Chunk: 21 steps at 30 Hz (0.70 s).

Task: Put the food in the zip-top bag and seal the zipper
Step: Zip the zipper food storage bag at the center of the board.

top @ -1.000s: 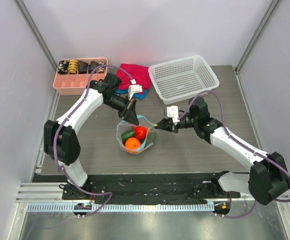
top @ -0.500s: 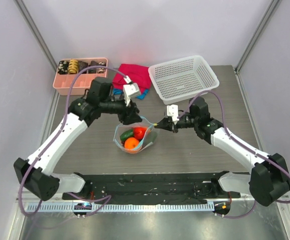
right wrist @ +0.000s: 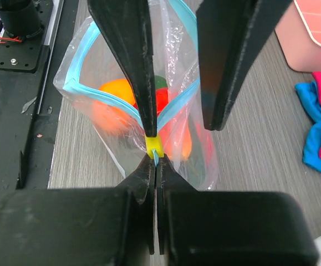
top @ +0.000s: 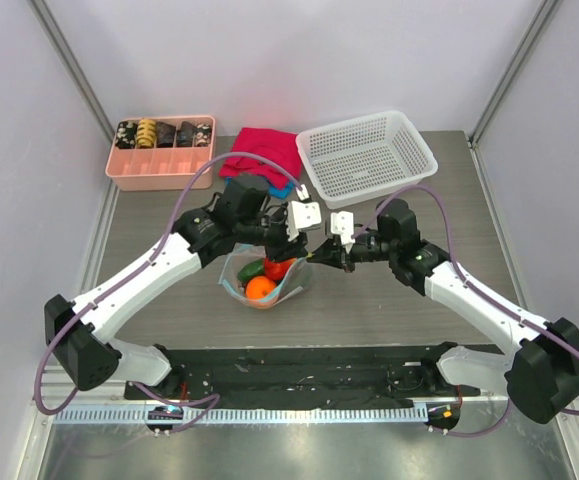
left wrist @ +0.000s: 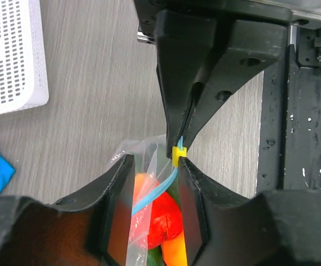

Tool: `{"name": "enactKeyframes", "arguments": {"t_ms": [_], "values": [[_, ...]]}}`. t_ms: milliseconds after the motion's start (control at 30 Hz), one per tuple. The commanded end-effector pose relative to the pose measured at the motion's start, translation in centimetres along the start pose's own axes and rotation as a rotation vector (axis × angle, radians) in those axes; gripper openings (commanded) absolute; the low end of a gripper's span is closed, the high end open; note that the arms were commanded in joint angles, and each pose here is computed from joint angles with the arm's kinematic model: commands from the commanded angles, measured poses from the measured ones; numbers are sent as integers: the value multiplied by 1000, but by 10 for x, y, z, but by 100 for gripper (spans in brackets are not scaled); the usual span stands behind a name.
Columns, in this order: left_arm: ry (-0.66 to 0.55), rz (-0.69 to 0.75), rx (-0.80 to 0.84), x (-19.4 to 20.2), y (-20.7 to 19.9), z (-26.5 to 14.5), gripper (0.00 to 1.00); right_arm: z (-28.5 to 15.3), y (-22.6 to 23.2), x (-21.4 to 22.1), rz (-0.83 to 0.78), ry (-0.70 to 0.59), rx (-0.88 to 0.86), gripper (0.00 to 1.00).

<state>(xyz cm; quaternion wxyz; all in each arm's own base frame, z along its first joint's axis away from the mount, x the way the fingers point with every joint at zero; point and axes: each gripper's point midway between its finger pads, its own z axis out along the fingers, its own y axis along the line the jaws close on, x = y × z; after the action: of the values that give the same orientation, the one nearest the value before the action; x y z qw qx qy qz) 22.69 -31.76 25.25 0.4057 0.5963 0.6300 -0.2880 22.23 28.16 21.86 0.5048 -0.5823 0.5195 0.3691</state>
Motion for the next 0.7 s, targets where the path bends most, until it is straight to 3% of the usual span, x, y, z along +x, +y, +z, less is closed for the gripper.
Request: {"name": "enactKeyframes", "arguments": {"t_ms": [0,333,467,600,667], "values": [[-35,75,3,-9,-1,6,40,-4,-13,-38,-52,-65,49,1],[-41,80,37,-8,-11,11,40,-3,-16,-40,-38,-72,63,1],[-39,72,41,-7,-11,14,35,-3,-13,-44,-46,-88,59,1],[-10,66,46,0,-11,14,7,-4,-13,-44,-53,-87,64,1],[6,64,46,5,-11,11,1,-6,-11,-43,-65,-82,66,1]]}}
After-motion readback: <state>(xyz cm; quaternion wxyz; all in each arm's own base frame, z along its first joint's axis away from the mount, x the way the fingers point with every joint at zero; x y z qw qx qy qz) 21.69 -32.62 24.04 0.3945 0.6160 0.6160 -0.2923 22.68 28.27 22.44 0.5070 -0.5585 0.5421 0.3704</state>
